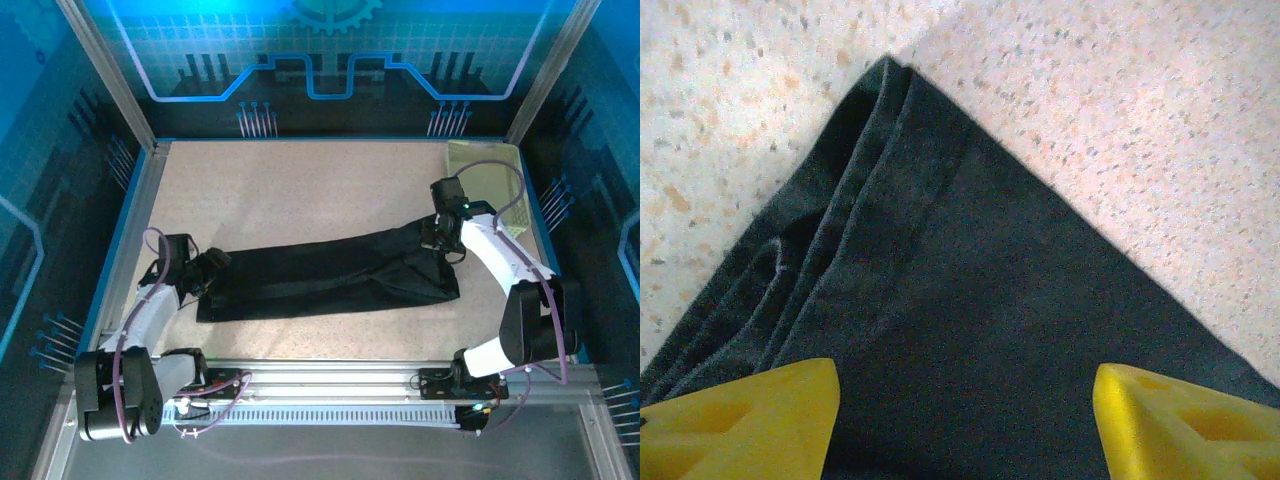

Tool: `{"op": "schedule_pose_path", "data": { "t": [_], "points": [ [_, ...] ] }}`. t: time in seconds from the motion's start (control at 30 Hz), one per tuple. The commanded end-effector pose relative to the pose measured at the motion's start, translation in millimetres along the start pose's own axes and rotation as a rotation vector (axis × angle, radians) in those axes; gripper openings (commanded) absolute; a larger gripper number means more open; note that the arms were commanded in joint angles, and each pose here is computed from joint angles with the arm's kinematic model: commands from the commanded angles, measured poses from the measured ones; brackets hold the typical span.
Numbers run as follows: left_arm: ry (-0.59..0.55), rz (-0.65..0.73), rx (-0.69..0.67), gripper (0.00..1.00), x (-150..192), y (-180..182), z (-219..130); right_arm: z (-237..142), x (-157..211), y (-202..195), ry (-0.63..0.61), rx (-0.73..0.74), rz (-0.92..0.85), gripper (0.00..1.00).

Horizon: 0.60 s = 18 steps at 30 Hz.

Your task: Fold the inside-out t-shirt

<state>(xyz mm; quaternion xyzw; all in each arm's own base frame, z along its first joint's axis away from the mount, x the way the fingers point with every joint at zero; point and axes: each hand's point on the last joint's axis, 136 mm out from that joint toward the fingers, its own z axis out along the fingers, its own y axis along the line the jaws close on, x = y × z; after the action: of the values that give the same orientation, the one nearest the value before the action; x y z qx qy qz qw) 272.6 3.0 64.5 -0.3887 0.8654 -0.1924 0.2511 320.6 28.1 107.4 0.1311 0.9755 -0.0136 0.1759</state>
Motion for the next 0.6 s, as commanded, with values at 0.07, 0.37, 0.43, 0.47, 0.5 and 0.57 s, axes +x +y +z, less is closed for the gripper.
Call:
{"op": "schedule_pose_path", "data": {
  "t": [0.07,0.37,0.43,0.47,0.5,0.57],
  "points": [
    [0.020,0.063,-0.040,0.68,1.0,0.6,-3.6,-19.1,-9.4,-5.2,-0.020,0.057,-0.055,0.00],
    [0.085,0.158,-0.213,0.68,17.9,9.9,15.6,-45.8,-20.0,-0.8,-0.039,0.125,-0.143,0.00],
    [0.091,0.158,-0.226,0.68,22.4,11.3,20.1,-48.7,-21.5,-0.8,-0.039,0.138,-0.155,0.00],
    [0.100,0.162,-0.227,0.67,25.7,10.4,22.7,-50.4,-22.8,-0.7,-0.041,0.143,-0.160,0.00],
    [0.109,0.165,-0.225,0.66,28.9,8.9,25.0,-51.3,-23.4,-0.8,-0.039,0.147,-0.162,0.00],
    [0.131,0.185,-0.221,0.63,37.5,4.6,29.7,-54.9,-26.6,-2.0,-0.043,0.167,-0.172,0.00]
  ]
}}
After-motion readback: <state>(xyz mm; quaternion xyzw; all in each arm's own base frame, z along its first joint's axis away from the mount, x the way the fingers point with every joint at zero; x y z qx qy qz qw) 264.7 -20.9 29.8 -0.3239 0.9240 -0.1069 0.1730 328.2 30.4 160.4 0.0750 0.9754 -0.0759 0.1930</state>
